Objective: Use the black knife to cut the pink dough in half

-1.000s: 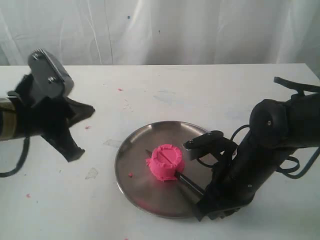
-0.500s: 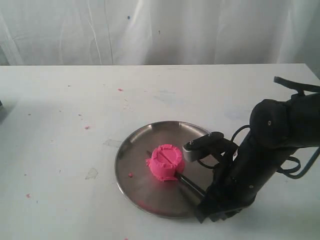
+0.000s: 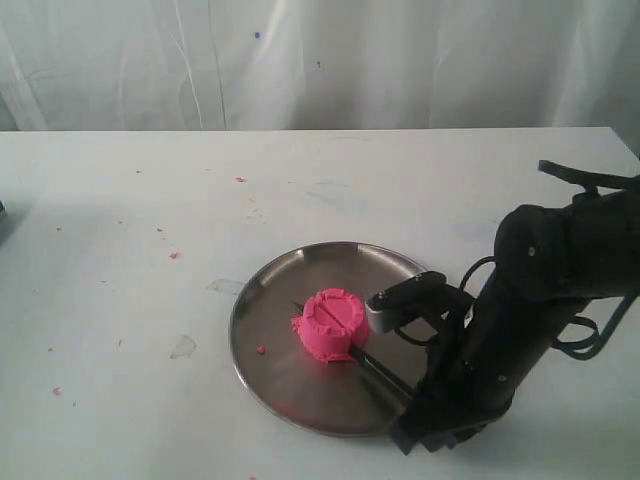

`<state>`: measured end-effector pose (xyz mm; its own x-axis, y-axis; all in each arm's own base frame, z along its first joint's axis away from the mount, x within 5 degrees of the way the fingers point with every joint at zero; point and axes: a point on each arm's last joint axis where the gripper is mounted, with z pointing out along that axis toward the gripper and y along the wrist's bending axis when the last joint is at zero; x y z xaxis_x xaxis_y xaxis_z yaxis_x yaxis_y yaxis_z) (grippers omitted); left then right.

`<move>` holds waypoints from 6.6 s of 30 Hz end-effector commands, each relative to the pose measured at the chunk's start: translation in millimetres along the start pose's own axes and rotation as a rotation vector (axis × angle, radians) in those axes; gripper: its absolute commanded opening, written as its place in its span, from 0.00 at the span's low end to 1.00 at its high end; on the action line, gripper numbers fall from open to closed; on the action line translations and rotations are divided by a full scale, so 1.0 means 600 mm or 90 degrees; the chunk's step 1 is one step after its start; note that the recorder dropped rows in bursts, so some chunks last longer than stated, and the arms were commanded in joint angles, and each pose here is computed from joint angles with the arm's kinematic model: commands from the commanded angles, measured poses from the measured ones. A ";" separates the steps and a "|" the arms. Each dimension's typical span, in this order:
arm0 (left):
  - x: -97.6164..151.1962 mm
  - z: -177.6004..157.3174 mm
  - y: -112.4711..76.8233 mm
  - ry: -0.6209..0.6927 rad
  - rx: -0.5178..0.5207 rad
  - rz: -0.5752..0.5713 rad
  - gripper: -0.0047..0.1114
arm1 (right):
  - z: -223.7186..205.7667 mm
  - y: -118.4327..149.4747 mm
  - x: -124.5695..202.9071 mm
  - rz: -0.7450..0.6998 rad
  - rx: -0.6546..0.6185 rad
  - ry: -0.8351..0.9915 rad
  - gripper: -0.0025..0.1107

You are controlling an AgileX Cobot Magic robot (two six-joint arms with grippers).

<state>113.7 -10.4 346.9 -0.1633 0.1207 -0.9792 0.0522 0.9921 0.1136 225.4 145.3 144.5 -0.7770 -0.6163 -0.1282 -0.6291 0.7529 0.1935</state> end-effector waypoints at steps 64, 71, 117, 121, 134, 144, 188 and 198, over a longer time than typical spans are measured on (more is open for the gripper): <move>0.076 -0.023 0.002 0.331 0.040 0.171 0.04 | -0.007 0.016 0.005 -0.001 -0.071 0.059 0.02; 0.076 -0.023 0.002 0.333 0.039 0.171 0.04 | -0.007 0.011 0.002 0.014 -0.046 0.048 0.02; 0.079 -0.025 0.003 0.346 0.037 0.172 0.04 | -0.080 0.007 -0.010 0.040 0.047 -0.080 0.02; 0.079 -0.025 0.001 0.348 0.044 0.160 0.04 | -0.126 0.016 -0.007 0.022 0.066 -0.162 0.02; 0.070 -0.026 -0.037 0.285 0.210 0.173 0.04 | -0.140 -0.030 -0.032 0.063 0.169 -0.261 0.02; 0.117 -0.012 -0.046 0.295 0.225 0.195 0.04 | -0.050 -0.080 -0.056 0.133 0.135 -0.099 0.02; 0.148 0.003 -0.052 0.253 0.218 0.190 0.04 | -0.025 -0.081 -0.068 0.114 0.105 -0.099 0.25; 0.157 -0.002 -0.052 0.297 0.225 0.195 0.04 | -0.073 -0.087 -0.057 0.096 0.195 -0.192 0.02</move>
<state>98.0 -29.5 254.8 -0.4763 0.4806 -0.7363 0.4646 0.8485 0.2533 288.9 121.9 168.6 -0.8301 -0.4431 -0.3387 -0.4593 0.8876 -0.0354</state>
